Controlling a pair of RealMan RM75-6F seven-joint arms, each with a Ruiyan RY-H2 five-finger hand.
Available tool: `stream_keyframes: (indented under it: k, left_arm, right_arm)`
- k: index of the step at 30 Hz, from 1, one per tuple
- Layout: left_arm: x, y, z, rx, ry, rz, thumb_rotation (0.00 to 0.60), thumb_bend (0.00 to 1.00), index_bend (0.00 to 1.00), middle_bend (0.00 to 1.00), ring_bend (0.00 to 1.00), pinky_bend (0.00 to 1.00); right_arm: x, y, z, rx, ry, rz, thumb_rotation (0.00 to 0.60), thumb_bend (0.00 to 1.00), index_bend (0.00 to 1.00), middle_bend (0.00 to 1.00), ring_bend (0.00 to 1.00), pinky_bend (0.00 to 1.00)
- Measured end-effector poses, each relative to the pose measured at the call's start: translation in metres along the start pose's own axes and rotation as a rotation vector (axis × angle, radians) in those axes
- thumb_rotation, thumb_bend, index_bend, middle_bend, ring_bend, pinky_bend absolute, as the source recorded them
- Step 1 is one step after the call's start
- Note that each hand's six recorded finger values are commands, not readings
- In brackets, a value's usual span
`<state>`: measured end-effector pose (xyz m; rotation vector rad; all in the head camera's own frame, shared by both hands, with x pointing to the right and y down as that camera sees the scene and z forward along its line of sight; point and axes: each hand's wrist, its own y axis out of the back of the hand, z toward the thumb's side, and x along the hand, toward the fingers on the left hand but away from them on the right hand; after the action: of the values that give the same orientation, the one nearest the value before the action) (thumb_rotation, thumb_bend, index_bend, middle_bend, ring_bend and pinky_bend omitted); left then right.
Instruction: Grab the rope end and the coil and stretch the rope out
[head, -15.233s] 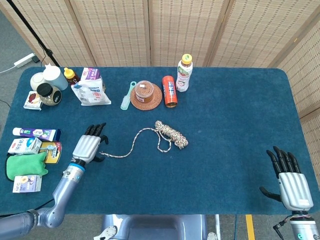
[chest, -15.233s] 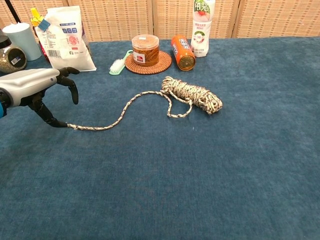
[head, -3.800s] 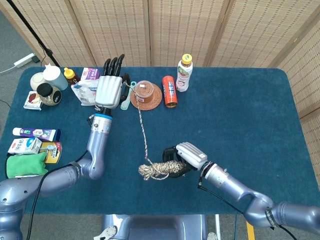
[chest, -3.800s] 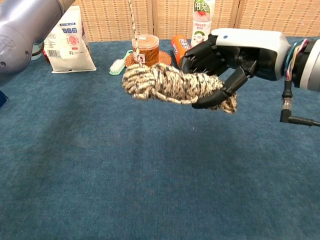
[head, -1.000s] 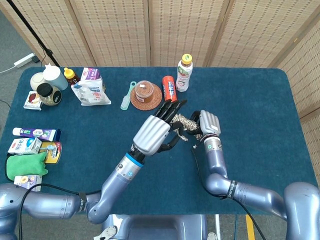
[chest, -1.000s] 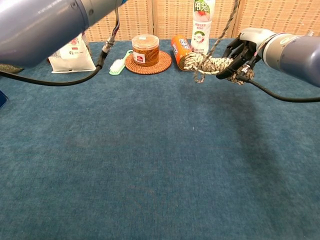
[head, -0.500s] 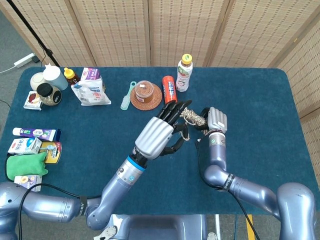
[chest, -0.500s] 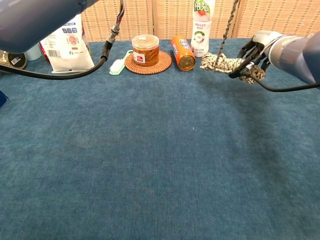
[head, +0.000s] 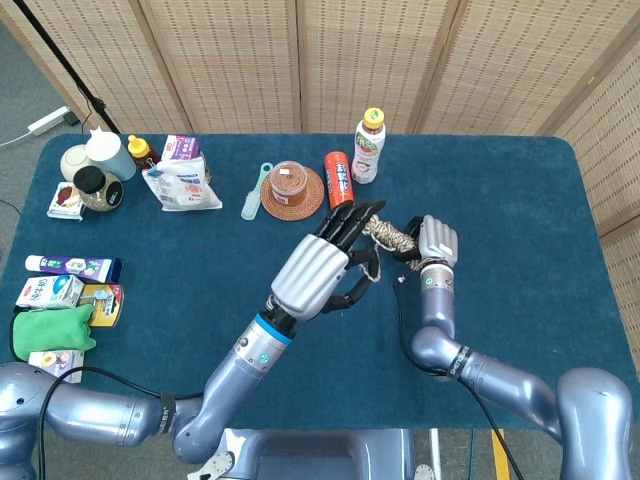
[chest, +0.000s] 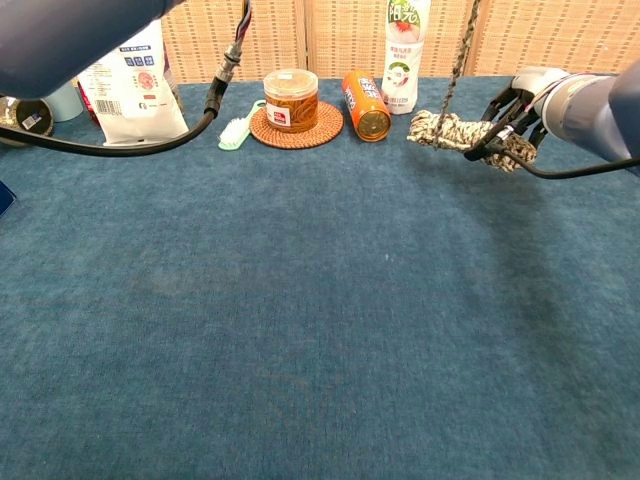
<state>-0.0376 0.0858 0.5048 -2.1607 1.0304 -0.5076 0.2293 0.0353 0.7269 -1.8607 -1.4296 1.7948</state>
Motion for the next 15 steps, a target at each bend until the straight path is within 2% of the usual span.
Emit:
stream_keyframes:
  k: [3, 9, 15]
  left_arm:
    - [0.001, -0.001, 0.000, -0.014, 0.006, -0.002, 0.600, 0.42, 0.61, 0.00, 0.00, 0.00]
    - [0.004, -0.001, 0.002, -0.120, 0.042, -0.018, 0.600, 0.42, 0.61, 0.00, 0.00, 0.00]
    - [0.012, 0.006, 0.004, -0.168, 0.067, 0.008, 0.600, 0.42, 0.61, 0.00, 0.00, 0.00]
  right_arm:
    - [0.004, -0.001, 0.003, 0.001, 0.021, 0.015, 0.600, 0.75, 0.76, 0.64, 0.54, 0.65]
    - [0.019, -0.011, 0.012, 0.031, 0.096, 0.072, 0.600, 0.75, 0.76, 0.64, 0.54, 0.65]
    - [0.037, -0.022, 0.018, 0.069, 0.180, 0.142, 0.600, 0.75, 0.77, 0.64, 0.54, 0.65]
